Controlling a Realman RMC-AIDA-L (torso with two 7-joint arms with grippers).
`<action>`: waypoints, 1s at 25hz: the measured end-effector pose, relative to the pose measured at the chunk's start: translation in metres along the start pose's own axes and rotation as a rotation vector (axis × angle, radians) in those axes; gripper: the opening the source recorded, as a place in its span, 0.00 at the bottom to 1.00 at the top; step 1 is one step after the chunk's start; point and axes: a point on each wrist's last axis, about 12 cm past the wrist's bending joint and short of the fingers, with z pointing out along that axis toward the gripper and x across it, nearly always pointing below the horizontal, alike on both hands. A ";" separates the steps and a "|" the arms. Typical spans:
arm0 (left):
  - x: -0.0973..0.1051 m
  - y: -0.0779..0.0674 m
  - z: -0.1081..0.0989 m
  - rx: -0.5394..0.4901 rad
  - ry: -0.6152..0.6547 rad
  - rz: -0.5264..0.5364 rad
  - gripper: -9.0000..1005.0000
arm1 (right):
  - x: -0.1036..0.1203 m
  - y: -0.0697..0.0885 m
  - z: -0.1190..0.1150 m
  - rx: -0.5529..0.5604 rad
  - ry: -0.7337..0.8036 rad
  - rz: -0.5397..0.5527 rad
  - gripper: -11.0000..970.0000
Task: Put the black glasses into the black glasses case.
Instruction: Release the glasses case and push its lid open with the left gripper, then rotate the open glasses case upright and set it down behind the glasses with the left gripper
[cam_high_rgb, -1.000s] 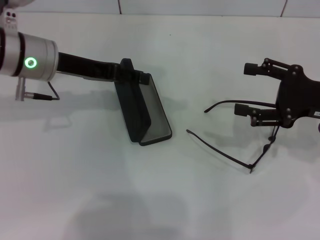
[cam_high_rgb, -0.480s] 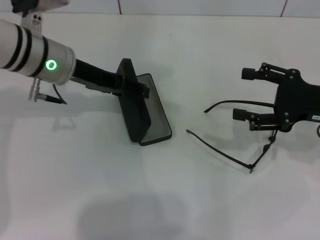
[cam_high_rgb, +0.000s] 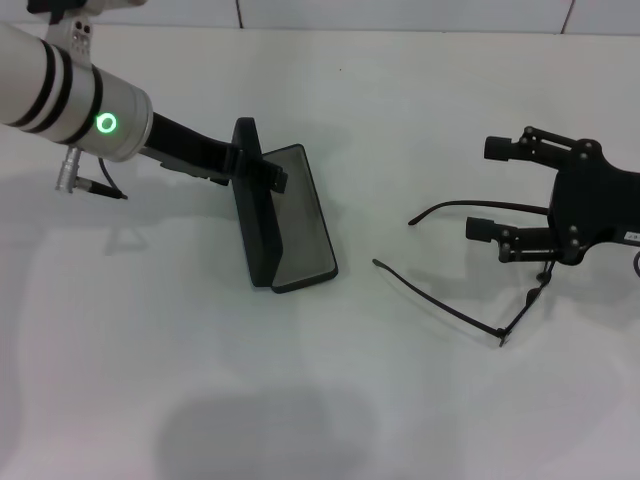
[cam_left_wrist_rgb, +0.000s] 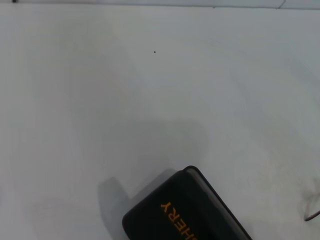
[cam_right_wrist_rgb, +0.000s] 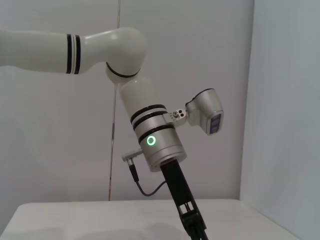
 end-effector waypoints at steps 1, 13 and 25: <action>0.000 0.000 0.000 -0.001 0.000 0.001 0.76 | 0.000 0.000 0.000 0.000 0.000 0.000 0.89; 0.007 0.011 -0.006 -0.018 0.029 0.092 0.73 | -0.001 -0.001 0.001 -0.003 -0.002 -0.003 0.89; -0.002 0.006 -0.011 -0.035 -0.001 0.319 0.22 | -0.001 0.008 0.002 -0.070 0.003 -0.038 0.88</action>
